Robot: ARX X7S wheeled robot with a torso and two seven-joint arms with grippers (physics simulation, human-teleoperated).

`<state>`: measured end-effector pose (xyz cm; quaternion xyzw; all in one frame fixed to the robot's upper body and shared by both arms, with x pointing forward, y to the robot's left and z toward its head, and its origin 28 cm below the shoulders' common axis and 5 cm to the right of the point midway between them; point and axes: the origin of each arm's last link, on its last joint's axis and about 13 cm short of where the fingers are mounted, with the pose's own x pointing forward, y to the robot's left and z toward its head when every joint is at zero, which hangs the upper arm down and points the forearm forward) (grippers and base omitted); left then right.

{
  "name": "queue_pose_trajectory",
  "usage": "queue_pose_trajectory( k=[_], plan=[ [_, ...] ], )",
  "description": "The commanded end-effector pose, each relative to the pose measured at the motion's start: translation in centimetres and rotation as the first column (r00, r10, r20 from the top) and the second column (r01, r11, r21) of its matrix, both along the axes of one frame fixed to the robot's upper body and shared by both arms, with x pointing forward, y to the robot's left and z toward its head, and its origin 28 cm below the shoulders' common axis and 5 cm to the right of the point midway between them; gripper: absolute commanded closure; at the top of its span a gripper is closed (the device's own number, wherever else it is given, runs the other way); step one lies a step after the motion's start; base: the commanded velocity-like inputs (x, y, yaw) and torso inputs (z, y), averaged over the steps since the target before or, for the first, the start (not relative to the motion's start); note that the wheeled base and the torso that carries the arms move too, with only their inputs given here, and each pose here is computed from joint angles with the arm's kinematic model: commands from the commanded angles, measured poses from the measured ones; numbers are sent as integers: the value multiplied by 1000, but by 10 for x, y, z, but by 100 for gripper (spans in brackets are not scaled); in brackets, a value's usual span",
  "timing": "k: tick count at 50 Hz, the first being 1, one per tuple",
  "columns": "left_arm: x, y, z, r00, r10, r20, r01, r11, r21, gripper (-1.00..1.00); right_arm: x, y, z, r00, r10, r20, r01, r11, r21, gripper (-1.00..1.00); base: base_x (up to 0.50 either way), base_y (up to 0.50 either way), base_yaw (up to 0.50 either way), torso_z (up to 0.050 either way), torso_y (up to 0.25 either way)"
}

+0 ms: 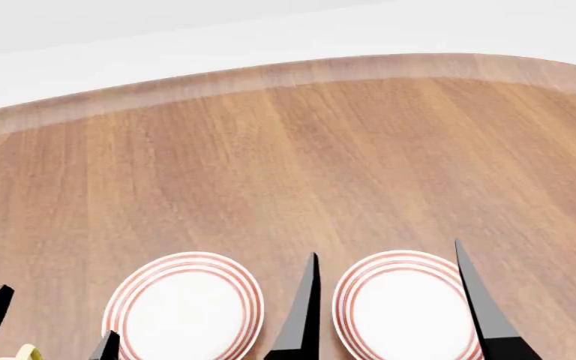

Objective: Put the white mug on the left plate.

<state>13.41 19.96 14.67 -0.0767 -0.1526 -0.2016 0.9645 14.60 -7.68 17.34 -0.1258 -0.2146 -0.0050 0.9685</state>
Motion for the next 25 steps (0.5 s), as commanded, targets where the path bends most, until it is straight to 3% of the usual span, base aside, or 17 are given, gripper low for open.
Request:
queue_pose_trajectory(
  k=[1, 12, 25],
  plan=[
    [-9, -1, -25, 993, -92, -69, 93, 995, 21, -100, 1, 1, 0, 1000, 12, -12, -12, 1000, -1, -100, 0, 0, 0, 0, 0],
    [-17, 2, -38, 991, -102, -91, 106, 994, 39, -100, 1, 2, 1, 1000, 18, -9, -18, 1000, -11, -100, 0, 0, 0, 0, 0],
    [-35, -2, -46, 978, -171, -122, 182, 979, 87, -100, 2, 3, 1, 1000, 19, -15, -19, 1000, -12, -100, 0, 0, 0, 0, 0]
  ],
)
